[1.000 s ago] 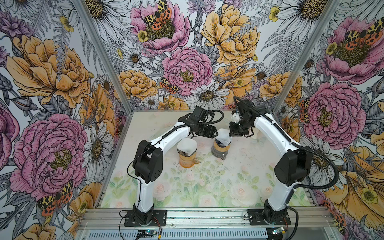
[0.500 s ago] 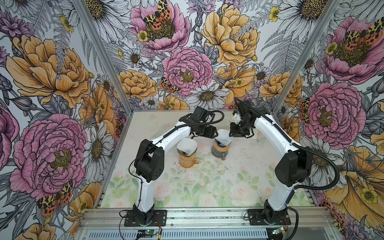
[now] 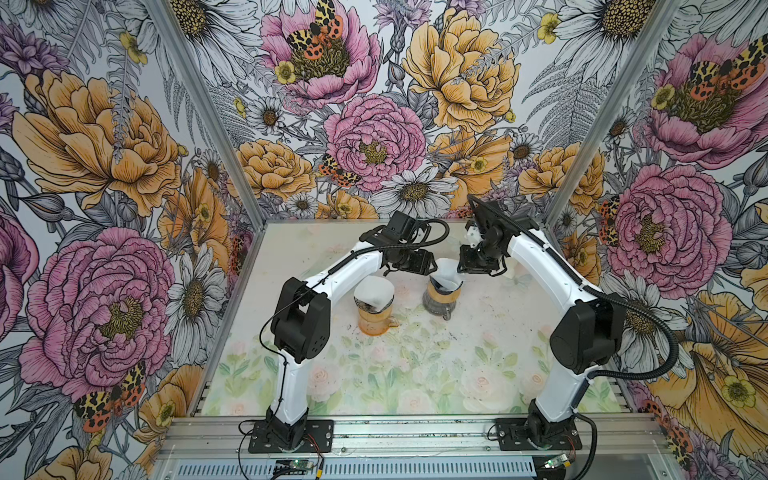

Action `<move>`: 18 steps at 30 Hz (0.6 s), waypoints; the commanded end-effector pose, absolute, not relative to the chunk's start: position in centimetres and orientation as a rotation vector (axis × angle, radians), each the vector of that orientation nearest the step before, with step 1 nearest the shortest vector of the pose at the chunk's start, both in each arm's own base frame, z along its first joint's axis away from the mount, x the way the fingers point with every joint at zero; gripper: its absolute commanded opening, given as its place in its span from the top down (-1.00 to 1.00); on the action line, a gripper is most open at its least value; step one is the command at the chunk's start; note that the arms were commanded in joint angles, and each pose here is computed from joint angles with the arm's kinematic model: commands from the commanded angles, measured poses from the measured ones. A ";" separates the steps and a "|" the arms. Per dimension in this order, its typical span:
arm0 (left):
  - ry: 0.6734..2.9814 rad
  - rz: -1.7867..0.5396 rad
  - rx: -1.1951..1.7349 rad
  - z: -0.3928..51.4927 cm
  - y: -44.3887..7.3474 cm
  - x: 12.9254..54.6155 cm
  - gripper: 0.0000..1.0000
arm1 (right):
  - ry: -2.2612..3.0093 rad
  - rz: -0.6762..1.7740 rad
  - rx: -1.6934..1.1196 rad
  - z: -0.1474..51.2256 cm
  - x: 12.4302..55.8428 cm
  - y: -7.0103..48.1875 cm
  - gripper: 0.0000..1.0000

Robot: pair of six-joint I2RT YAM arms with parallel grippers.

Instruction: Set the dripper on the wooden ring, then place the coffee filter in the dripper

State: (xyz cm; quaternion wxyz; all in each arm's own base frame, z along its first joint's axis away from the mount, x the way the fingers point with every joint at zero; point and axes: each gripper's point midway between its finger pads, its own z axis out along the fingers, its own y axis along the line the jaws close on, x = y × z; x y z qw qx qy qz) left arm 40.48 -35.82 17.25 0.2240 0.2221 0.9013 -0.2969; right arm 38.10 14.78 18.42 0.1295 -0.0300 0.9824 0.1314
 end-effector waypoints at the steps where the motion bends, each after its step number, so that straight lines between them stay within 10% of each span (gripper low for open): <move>1: 2.473 -0.835 0.649 17.6 -36.7 40.4 -0.30 | 2.837 0.315 -0.073 18.3 38.5 14.5 0.29; 18: 2.501 -0.780 0.667 16.7 -36.5 40.1 -0.28 | 2.864 0.252 -0.097 16.6 38.0 14.7 0.26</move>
